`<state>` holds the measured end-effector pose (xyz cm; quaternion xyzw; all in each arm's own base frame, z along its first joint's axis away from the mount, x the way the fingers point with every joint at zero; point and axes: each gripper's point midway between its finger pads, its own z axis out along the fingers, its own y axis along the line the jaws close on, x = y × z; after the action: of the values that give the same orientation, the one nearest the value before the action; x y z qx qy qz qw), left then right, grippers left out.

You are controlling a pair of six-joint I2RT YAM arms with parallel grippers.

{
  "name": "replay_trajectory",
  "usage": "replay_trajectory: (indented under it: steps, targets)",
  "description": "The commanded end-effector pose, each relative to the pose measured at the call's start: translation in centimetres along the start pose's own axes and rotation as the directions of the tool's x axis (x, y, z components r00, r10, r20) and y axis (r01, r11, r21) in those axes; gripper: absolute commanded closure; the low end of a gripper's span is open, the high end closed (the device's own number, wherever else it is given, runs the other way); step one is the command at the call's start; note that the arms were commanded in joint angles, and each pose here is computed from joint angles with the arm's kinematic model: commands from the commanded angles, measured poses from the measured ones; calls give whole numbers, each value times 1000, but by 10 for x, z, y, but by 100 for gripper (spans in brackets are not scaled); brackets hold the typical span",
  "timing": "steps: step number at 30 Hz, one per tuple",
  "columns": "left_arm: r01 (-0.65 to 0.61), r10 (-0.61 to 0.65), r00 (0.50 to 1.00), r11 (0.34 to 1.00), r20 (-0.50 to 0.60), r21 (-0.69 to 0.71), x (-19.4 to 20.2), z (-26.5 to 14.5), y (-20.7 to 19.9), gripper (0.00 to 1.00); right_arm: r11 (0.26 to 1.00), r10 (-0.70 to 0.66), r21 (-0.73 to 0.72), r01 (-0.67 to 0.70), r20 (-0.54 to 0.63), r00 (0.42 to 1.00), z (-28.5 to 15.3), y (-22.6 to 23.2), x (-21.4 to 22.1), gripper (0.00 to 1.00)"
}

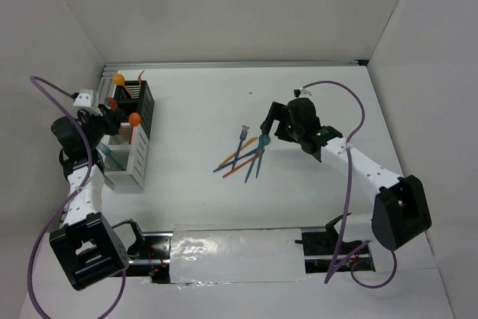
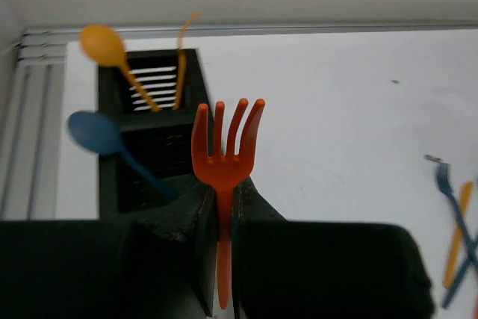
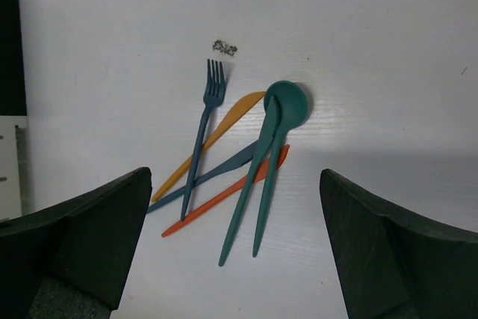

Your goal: Sort the eating utensils into containers

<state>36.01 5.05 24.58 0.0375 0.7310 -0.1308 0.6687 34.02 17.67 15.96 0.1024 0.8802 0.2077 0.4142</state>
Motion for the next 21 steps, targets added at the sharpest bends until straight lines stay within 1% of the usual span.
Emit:
replay_trajectory:
  steps: [1,3,4,5,6,7,9,11,12,13,17,18,19,20,21]
  targets:
    - [-148,166,979,977,114,-154,-29,-11,32,97,999,21,-35,-19,45,999,12,11,-20,0]
    - [-162,186,974,971,127,-173,-22,-12,36,96,998,25,-50,-25,8,1000,20,8,-10,0]
    - [-167,191,974,970,125,-179,-17,-13,37,94,998,29,-54,-28,22,999,23,6,-12,0]
    - [-179,203,970,968,133,-174,-18,-12,36,93,999,30,-44,-29,8,1000,28,2,-6,0]
    - [-160,186,973,970,138,-184,-18,-11,38,92,999,28,-38,-28,-1,1000,30,1,-3,0]
    - [-140,170,977,967,130,-213,-12,-12,44,87,999,30,-37,-30,2,1000,33,0,-3,0]
    - [-128,160,978,967,131,-222,-11,-12,47,81,999,34,-14,-35,-26,999,42,-10,3,0]
    - [-119,145,983,972,114,-204,-5,-11,44,62,999,31,-7,-32,-31,999,46,-11,4,0]
    - [-114,139,984,973,115,-198,-14,-10,43,51,1000,30,-3,-30,-36,999,47,-13,5,0]
    - [-103,125,987,974,105,-201,-10,-11,44,37,1000,27,-5,-28,-36,999,47,-12,5,0]
    - [-95,118,985,979,123,-181,-32,-12,34,25,1000,24,-8,-25,-32,999,46,-11,4,0]
    - [-71,94,988,981,119,-181,-33,-15,32,21,1000,23,3,-23,-45,999,45,-15,9,0]
    - [-73,95,988,982,118,-174,-37,-16,29,19,1000,24,1,-24,-41,999,44,-15,7,0]
    - [-92,108,986,987,123,-130,-44,-18,18,16,1000,21,6,-20,-46,999,41,-18,10,0]
    - [-110,120,984,991,129,-83,-57,-16,5,9,1000,18,3,-18,-41,999,40,-17,8,0]
